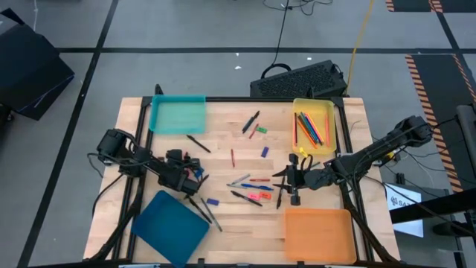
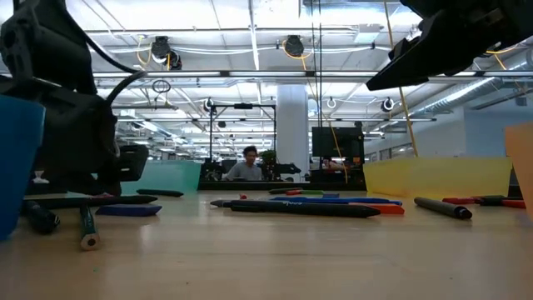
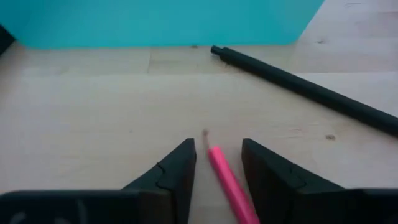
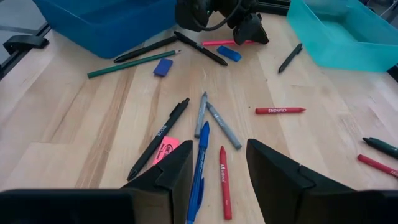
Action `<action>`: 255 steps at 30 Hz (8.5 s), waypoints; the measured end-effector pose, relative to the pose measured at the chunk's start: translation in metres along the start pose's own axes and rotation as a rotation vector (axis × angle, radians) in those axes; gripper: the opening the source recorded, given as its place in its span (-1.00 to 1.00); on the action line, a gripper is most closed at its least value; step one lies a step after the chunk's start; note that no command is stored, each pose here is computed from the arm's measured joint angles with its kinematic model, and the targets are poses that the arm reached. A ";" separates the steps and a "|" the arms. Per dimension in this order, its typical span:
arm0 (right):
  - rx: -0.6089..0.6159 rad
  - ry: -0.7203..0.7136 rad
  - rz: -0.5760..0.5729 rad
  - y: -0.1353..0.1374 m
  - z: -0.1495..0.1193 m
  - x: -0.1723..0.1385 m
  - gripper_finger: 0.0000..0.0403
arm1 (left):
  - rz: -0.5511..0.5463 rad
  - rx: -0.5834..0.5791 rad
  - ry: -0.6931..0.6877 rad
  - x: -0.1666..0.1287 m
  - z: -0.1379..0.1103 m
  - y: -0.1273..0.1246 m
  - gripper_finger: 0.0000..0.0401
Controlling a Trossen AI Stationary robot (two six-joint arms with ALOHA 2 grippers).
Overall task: Sort crayons/erasers/pens/pencils in bins
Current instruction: Put the pink pencil into the yellow bin
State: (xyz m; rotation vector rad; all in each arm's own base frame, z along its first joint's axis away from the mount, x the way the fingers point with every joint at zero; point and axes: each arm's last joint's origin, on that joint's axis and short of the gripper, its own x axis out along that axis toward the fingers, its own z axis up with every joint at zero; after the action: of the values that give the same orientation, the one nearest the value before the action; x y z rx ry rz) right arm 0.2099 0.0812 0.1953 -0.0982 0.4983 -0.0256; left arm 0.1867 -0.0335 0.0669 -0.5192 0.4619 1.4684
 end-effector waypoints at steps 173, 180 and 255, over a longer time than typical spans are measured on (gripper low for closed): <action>-0.003 -0.178 -0.048 -0.038 0.030 -0.064 -0.30 | -0.427 0.377 0.095 0.050 0.032 -0.100 -0.92; 0.050 -0.183 -0.061 -0.048 0.027 -0.082 -0.30 | -0.548 0.408 0.105 0.033 0.054 -0.127 -0.93; -0.270 0.149 0.528 -0.144 -0.056 0.179 -0.69 | -0.976 0.320 -0.042 -0.059 0.132 -0.020 -0.77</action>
State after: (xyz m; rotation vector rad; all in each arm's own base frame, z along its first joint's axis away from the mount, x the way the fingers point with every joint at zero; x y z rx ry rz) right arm 0.3399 -0.0757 0.0759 -0.2275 0.6629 0.5560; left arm 0.2010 -0.0034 0.2094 -0.3661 0.3221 0.4552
